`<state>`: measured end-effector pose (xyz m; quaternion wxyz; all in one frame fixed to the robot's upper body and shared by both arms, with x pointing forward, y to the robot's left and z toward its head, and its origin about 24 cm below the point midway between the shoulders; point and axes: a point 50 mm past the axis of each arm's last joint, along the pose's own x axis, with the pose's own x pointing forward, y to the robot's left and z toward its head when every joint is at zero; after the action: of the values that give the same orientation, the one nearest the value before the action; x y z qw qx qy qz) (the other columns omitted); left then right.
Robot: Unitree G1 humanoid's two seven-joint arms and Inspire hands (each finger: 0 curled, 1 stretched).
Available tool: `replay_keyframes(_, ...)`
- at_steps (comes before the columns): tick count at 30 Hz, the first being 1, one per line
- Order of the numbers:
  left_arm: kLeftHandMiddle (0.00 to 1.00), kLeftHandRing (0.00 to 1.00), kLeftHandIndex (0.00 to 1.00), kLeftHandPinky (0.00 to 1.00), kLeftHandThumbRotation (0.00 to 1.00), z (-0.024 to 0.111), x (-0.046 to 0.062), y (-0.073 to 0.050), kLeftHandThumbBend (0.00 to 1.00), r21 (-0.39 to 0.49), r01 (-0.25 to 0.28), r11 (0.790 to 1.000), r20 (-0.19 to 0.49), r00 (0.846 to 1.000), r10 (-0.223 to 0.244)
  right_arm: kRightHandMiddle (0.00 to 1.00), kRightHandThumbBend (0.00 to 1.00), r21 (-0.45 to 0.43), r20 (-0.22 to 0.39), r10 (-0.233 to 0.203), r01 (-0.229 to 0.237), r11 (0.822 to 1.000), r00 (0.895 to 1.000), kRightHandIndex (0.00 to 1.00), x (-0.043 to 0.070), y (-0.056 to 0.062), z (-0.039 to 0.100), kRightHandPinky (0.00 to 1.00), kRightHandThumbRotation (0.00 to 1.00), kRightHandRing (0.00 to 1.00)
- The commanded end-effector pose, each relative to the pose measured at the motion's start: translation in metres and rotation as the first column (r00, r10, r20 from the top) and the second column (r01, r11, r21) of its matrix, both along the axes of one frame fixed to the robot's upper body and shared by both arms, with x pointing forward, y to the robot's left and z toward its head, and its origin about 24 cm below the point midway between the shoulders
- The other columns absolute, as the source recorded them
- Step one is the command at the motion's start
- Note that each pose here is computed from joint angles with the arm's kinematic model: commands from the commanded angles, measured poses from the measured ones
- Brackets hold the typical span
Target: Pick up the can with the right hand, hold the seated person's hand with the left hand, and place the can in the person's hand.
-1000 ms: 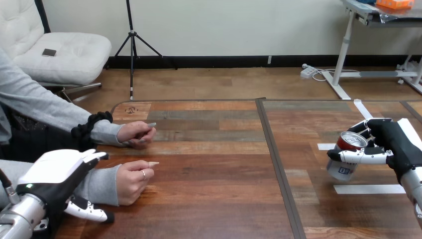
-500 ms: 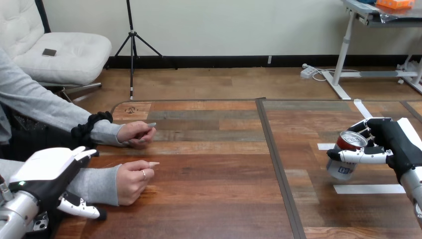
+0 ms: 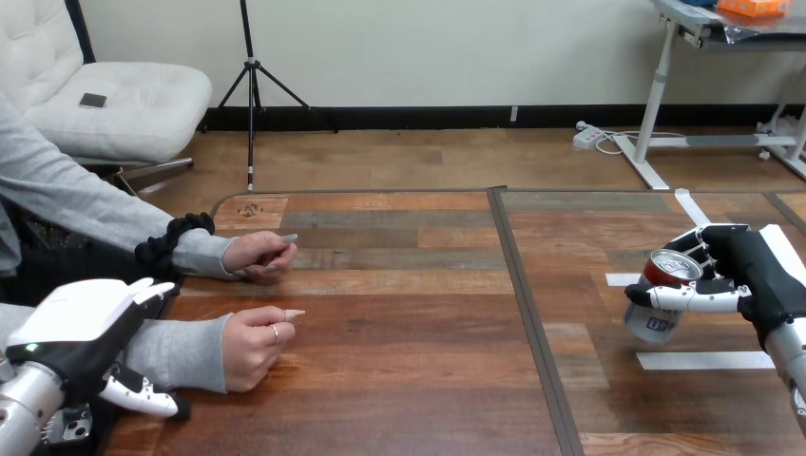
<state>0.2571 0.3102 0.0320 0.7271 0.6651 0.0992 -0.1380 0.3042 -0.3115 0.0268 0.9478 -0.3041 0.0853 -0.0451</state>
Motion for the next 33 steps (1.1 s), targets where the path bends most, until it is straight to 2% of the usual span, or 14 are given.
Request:
replay_keyframes(1, 0.91, 0.88, 0.87, 0.79, 0.28, 0.0249, 0.0136, 0.004, 1.0, 0.023, 0.008, 1.0, 0.092, 0.996, -0.01, 0.43, 0.84, -0.032, 0.21, 0.028, -0.022, 0.999, 0.977, 0.44, 0.0236, -0.0016, 0.0516, 0.35, 0.0, 0.39)
replay_keyframes(8, 0.88, 0.85, 0.85, 0.77, 0.21, 0.026, 0.0149, 0.004, 1.0, 0.012, -0.003, 1.0, 0.077, 0.997, 0.002, 0.42, 0.85, -0.024, 0.212, 0.023, -0.019, 1.0, 0.977, 0.44, 0.0234, -0.0017, 0.0512, 0.34, 0.0, 0.37)
replay_keyframes(18, 0.8, 0.78, 0.77, 0.71, 0.03, 0.029, 0.018, 0.0012, 0.99, 0.044, 0.009, 0.999, 0.031, 0.999, -0.01, 0.41, 0.85, -0.01, 0.206, 0.007, -0.005, 1.0, 0.979, 0.43, 0.0238, -0.0021, 0.05, 0.31, 0.0, 0.35)
replay_keyframes(28, 0.76, 0.71, 0.73, 0.59, 0.0, 0.0306, 0.0191, -0.0023, 1.0, 0.028, 0.022, 0.999, 0.017, 1.0, -0.023, 0.41, 0.85, -0.007, 0.209, 0.011, -0.01, 1.0, 0.978, 0.43, 0.0238, -0.0017, 0.0504, 0.3, 0.0, 0.35)
replay_keyframes(33, 0.76, 0.72, 0.73, 0.58, 0.0, 0.0303, 0.0196, -0.0032, 1.0, 0.026, 0.013, 1.0, 0.002, 1.0, -0.013, 0.41, 0.85, -0.018, 0.213, 0.012, -0.009, 1.0, 0.977, 0.44, 0.0233, -0.002, 0.0506, 0.3, 0.0, 0.34)
